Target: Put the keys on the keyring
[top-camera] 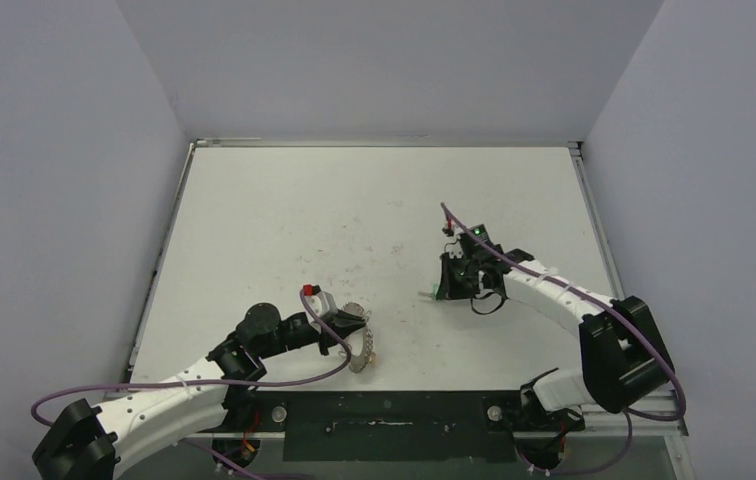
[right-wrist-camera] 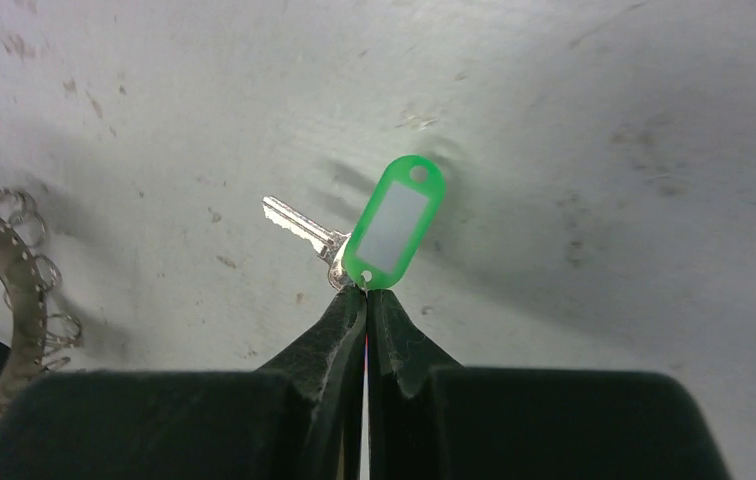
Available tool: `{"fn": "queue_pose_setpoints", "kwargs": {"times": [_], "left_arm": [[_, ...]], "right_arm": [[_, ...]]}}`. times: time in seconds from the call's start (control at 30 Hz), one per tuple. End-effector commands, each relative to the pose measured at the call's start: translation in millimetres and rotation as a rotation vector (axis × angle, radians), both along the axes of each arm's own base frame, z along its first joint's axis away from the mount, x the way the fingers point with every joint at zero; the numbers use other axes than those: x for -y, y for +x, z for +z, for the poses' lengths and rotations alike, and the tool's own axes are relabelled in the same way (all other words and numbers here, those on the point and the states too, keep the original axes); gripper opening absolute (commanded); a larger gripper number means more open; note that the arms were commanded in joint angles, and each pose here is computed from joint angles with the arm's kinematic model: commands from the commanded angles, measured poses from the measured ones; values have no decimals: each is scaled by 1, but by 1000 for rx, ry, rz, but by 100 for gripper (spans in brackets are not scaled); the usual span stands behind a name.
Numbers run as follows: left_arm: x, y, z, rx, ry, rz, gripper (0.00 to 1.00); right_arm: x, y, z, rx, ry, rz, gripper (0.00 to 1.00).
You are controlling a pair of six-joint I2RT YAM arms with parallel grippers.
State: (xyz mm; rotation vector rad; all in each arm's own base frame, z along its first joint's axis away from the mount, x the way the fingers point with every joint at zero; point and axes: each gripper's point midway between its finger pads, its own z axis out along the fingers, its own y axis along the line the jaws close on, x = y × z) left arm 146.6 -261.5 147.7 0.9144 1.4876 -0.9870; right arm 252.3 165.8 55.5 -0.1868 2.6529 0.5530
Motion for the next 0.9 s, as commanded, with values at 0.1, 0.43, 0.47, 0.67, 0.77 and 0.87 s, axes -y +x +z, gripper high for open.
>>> {"fn": "queue_pose_setpoints", "kwargs": {"times": [0.1, 0.43, 0.47, 0.67, 0.77, 0.87], "left_arm": [[7, 1, 32, 42, -67, -20, 0], [8, 2, 32, 39, -65, -19, 0], [8, 2, 32, 40, -66, -20, 0], [9, 2, 32, 37, -65, -23, 0], [9, 2, 32, 37, -65, -23, 0], [9, 2, 33, 38, -69, -24, 0]], "right_arm": [[-26, -4, -11, 49, -128, 18, 0], [-22, -7, -3, 115, -171, 19, 33], [-21, -8, -2, 118, -168, 22, 33], [-24, -15, -8, 98, -145, 41, 36], [-29, -18, -13, 80, -108, 42, 41], [-32, -16, -17, 74, -47, 37, 47]]}}
